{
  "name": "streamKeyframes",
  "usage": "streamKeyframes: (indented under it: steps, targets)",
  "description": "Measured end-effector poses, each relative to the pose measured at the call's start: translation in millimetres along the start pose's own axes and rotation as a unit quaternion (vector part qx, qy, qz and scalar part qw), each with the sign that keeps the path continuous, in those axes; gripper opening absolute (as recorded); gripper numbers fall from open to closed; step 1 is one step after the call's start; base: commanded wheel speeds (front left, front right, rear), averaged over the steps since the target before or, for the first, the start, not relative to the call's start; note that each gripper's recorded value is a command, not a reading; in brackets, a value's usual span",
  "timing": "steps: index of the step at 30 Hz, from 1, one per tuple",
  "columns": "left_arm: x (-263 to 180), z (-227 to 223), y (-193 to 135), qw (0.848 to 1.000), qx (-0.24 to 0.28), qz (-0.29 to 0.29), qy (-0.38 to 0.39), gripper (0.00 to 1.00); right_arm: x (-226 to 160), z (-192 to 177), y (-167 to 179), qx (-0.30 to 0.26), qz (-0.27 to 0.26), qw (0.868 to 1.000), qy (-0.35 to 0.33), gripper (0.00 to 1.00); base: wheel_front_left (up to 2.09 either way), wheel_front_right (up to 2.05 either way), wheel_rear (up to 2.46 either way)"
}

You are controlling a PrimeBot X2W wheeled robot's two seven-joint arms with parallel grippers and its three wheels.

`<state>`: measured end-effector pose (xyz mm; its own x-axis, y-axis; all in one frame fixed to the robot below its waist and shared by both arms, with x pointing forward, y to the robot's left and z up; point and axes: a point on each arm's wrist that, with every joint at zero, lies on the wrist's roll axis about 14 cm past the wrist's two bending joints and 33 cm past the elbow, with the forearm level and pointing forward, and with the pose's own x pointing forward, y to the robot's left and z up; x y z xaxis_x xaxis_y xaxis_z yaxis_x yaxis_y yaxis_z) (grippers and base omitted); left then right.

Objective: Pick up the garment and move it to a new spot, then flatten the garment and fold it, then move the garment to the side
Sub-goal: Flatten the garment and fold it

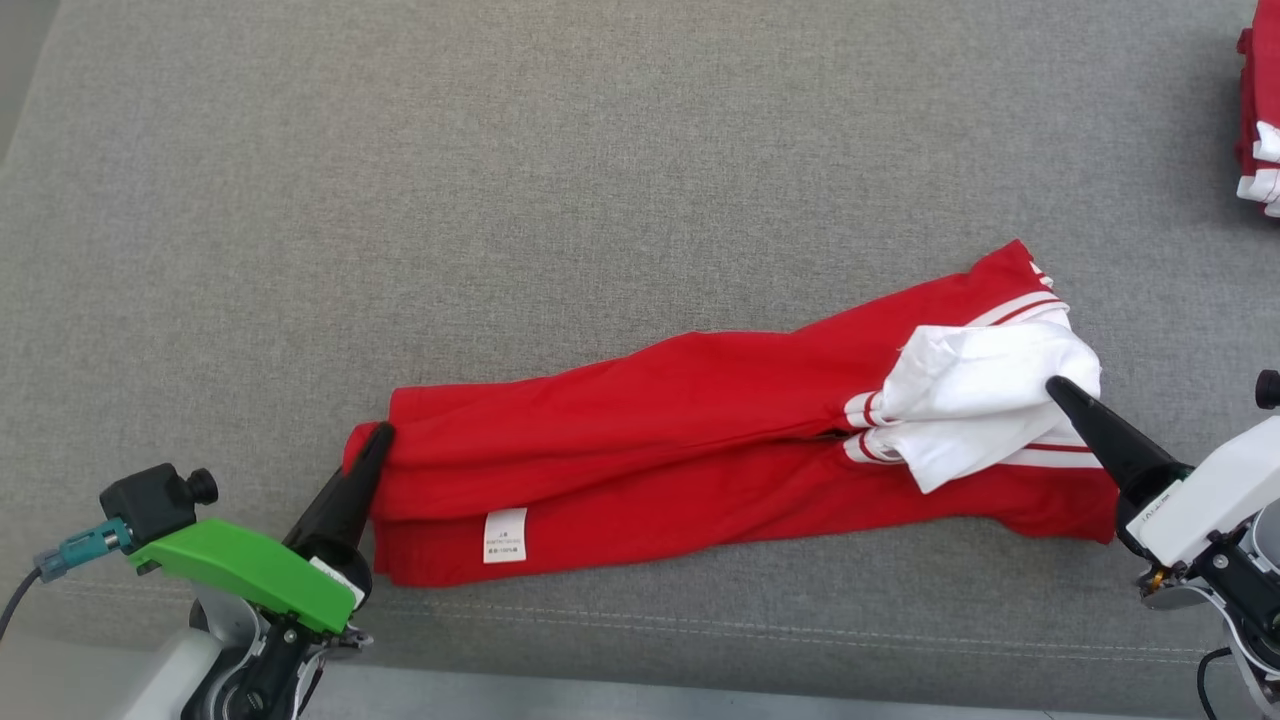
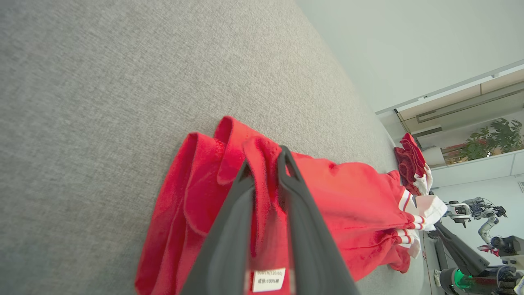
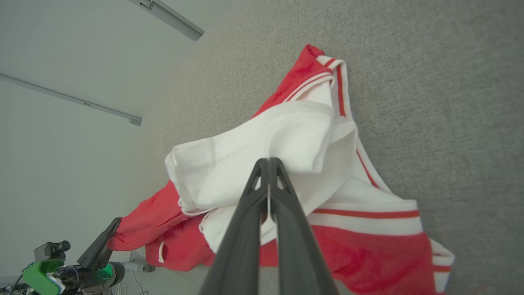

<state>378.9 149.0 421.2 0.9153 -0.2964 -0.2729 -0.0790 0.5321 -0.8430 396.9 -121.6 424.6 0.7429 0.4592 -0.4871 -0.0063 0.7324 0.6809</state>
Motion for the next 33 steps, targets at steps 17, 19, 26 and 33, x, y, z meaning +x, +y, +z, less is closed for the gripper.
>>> streamKeyframes:
  steps: [17, 19, 26, 33]
  targets:
    - [-5.9, -10.6, 38.7, 0.998, 0.000, 0.060, 0.011, 1.00, -8.5, -11.2, -14.5, 0.008, -0.025, 1.000, 0.000, 1.00, 0.00, 0.00, 0.00]
    - [-7.2, -5.4, 44.2, 0.998, 0.004, 0.069, 0.002, 1.00, -10.9, -1.5, -20.0, 0.012, -0.034, 0.999, -0.025, 1.00, 0.00, 0.00, 0.00]
    - [-8.6, 3.4, 50.0, 0.997, 0.023, 0.076, -0.007, 1.00, -19.8, 2.5, -20.1, 0.069, -0.038, 0.994, -0.075, 1.00, 0.00, 0.00, 0.00]
    - [-7.9, 15.1, 44.2, 0.997, 0.018, 0.066, -0.039, 1.00, -25.9, -31.2, 13.3, 0.156, 0.000, 0.985, -0.069, 1.00, 0.00, 0.00, 0.00]
